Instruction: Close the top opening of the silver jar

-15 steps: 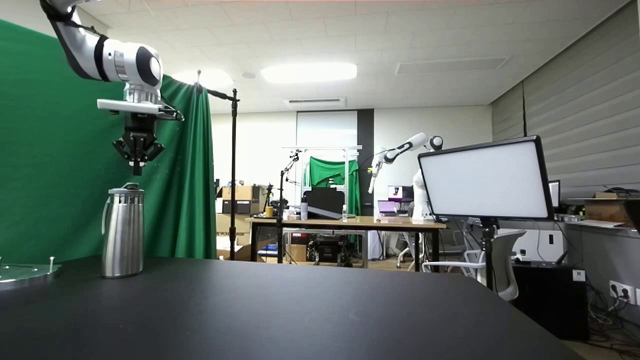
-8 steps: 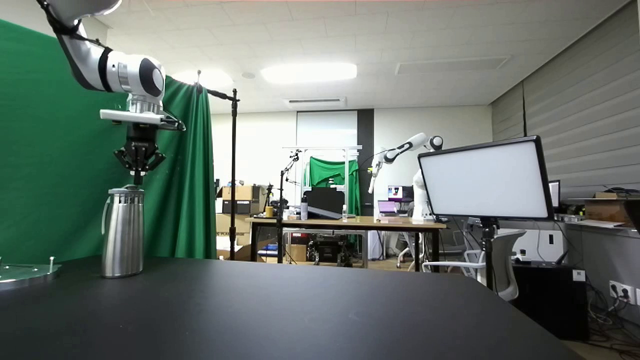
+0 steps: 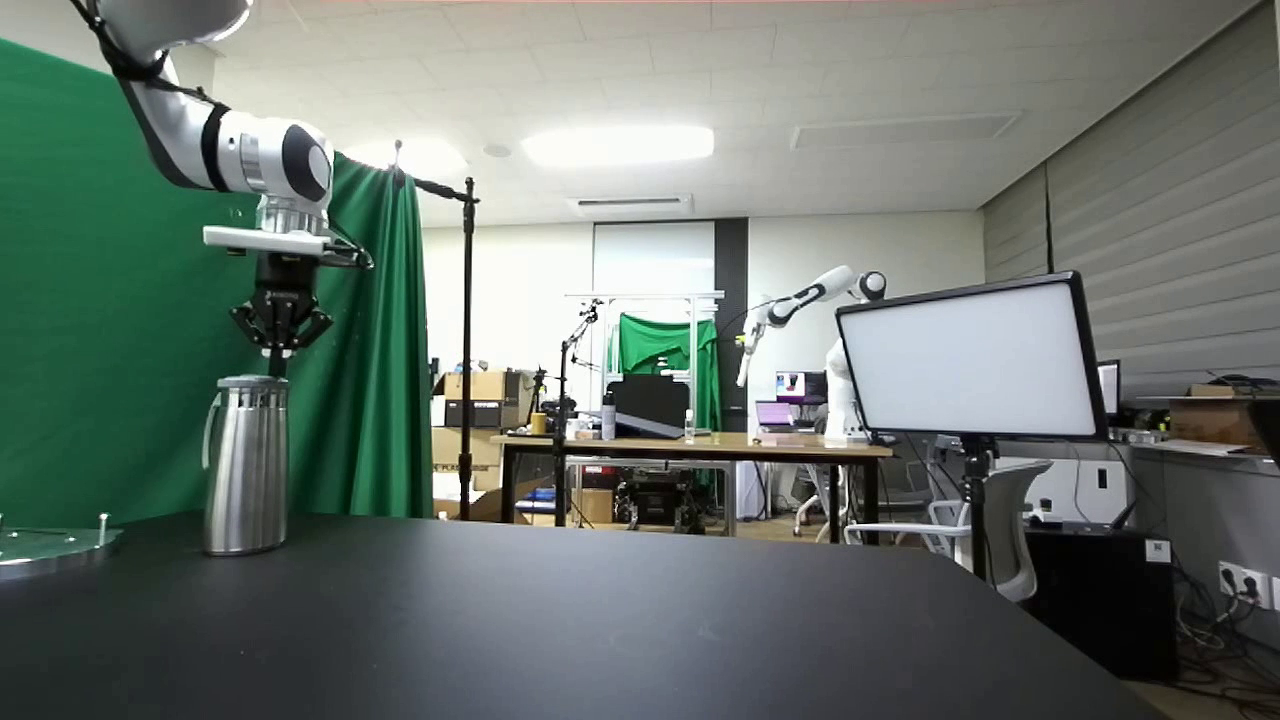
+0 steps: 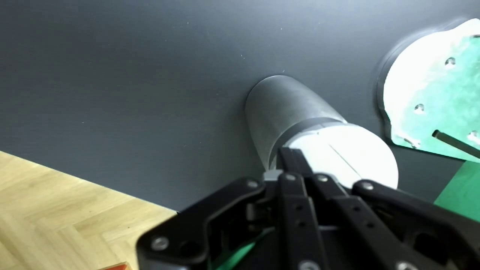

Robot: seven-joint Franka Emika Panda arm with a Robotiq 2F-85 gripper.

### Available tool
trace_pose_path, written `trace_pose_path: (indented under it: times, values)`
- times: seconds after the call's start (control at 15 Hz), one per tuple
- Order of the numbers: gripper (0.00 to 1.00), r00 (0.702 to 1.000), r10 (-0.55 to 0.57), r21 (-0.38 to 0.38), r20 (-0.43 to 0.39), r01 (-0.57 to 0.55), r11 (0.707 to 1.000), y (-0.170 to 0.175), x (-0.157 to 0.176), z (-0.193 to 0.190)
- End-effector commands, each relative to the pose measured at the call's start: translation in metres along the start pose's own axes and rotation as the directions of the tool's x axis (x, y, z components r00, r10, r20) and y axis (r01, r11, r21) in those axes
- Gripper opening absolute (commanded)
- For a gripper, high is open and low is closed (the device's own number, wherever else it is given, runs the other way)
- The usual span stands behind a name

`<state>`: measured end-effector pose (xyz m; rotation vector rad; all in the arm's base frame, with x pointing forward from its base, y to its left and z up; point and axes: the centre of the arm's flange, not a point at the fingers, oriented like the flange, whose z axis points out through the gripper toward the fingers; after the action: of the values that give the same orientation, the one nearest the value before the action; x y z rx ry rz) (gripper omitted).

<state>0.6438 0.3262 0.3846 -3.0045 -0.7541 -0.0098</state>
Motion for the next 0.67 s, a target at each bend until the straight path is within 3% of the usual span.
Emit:
trace_pose_path:
  times: [0.0,0.27,0.33,0.47,0.6]
  values:
    - [0.00,1.000,0.008,0.007,-0.007,-0.007,1.000,-0.003,0.008,-0.015]
    - [0.00,0.998,0.012,0.006,-0.059,-0.012,1.000,-0.008,-0.002,-0.050]
    - [0.26,0.998,0.017,-0.001,-0.067,-0.018,1.000,-0.008,-0.007,-0.057]
    - [0.32,0.997,0.022,-0.004,-0.073,-0.022,1.000,-0.006,-0.018,-0.070]
    - [0.46,0.997,0.032,-0.002,-0.069,-0.033,0.999,-0.003,-0.029,-0.080]
